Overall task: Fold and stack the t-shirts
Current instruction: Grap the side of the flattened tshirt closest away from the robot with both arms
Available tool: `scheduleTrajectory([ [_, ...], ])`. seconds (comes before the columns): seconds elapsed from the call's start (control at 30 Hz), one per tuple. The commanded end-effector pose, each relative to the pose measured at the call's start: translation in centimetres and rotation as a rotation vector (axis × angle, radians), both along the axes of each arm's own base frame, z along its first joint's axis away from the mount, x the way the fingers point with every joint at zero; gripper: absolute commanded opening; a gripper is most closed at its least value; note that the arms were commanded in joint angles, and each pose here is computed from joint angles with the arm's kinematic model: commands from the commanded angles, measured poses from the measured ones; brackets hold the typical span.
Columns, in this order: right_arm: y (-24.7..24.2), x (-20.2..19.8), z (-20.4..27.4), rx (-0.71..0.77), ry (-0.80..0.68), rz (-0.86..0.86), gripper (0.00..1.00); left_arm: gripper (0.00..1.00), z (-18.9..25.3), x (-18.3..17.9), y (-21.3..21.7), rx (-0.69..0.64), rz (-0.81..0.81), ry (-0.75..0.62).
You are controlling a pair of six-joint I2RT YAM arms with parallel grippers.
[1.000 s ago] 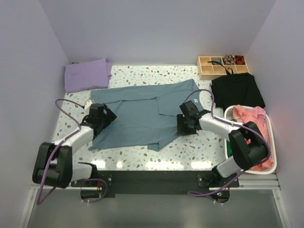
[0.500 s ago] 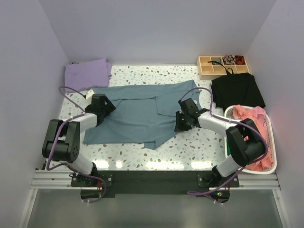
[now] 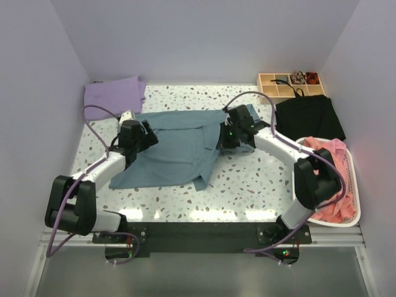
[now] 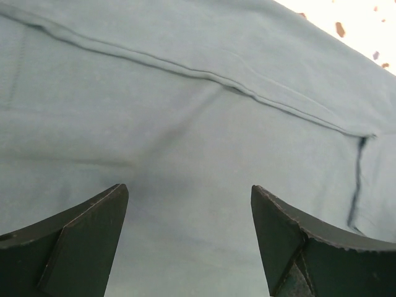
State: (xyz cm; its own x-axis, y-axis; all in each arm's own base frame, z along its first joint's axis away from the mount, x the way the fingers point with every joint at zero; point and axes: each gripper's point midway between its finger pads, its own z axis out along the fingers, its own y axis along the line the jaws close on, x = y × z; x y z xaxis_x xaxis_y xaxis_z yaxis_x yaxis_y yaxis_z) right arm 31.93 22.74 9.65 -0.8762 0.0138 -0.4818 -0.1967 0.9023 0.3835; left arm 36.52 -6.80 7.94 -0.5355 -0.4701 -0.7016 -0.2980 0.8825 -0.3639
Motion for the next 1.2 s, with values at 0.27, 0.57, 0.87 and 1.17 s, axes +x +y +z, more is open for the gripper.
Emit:
scheduleTrajectory([
  [0.27,6.2,10.5,-3.9,-0.036,0.092,0.038,0.18,0.86,3.7,-0.5,-5.2,-0.065,-0.264,-0.044],
  [0.57,3.5,11.0,4.8,-0.077,-0.187,0.031,0.57,0.85,2.5,-1.5,-5.6,-0.070,-0.285,-0.015],
  [0.87,2.3,0.2,0.4,0.061,0.041,0.036,0.53,0.86,1.8,-0.8,-6.3,-0.075,-0.319,0.005],
  [1.17,5.3,-1.8,-1.6,0.306,0.097,-0.024,0.51,0.86,1.6,-0.9,-5.8,-0.052,-0.300,0.009],
])
